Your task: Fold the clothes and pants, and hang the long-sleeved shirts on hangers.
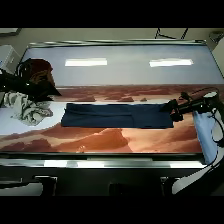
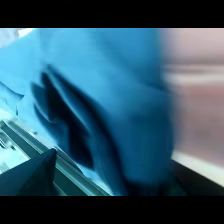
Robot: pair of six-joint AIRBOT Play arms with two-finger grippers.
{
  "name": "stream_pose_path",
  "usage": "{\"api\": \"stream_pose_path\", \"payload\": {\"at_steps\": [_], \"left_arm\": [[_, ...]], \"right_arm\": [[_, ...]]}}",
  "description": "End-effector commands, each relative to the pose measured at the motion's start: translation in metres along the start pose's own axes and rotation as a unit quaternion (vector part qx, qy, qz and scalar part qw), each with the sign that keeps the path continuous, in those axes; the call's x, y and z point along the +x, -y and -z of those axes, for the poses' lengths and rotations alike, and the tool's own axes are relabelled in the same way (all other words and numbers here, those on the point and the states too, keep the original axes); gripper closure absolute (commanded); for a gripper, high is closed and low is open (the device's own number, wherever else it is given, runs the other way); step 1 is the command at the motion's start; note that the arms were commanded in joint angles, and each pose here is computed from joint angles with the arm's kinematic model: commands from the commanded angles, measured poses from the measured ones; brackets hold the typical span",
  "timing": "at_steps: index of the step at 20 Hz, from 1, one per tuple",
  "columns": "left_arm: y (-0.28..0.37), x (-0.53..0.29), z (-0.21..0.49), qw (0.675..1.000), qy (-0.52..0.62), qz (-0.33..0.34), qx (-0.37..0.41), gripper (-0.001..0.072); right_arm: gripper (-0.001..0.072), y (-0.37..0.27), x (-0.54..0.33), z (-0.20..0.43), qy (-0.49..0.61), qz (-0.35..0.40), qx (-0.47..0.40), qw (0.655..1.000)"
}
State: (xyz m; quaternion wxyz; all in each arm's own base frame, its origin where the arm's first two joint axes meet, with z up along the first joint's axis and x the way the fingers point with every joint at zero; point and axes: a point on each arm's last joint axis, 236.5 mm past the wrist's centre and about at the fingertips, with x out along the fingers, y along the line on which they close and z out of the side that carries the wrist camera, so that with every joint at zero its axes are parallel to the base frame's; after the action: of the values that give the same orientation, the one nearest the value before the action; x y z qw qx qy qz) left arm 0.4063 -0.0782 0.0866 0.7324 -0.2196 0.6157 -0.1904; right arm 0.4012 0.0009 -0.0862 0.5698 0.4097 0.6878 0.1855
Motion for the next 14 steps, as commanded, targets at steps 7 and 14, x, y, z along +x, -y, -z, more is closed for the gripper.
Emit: {"api": "stream_pose_path", "payload": {"at_steps": [7,14], "left_arm": [[0.068,0.045,-0.021,0.996,0.054,0.014,0.069,0.0416],[0.149,0.234,0.034,0.993,0.014,0.030,0.109,0.0680]], "right_arm": [[0.0673,-0.051,0.002,0.015,0.003,0.020,-0.008,1.000],[0.0673,-0.131,-0.032,0.063,0.066,0.098,-0.084,0.989]]}}
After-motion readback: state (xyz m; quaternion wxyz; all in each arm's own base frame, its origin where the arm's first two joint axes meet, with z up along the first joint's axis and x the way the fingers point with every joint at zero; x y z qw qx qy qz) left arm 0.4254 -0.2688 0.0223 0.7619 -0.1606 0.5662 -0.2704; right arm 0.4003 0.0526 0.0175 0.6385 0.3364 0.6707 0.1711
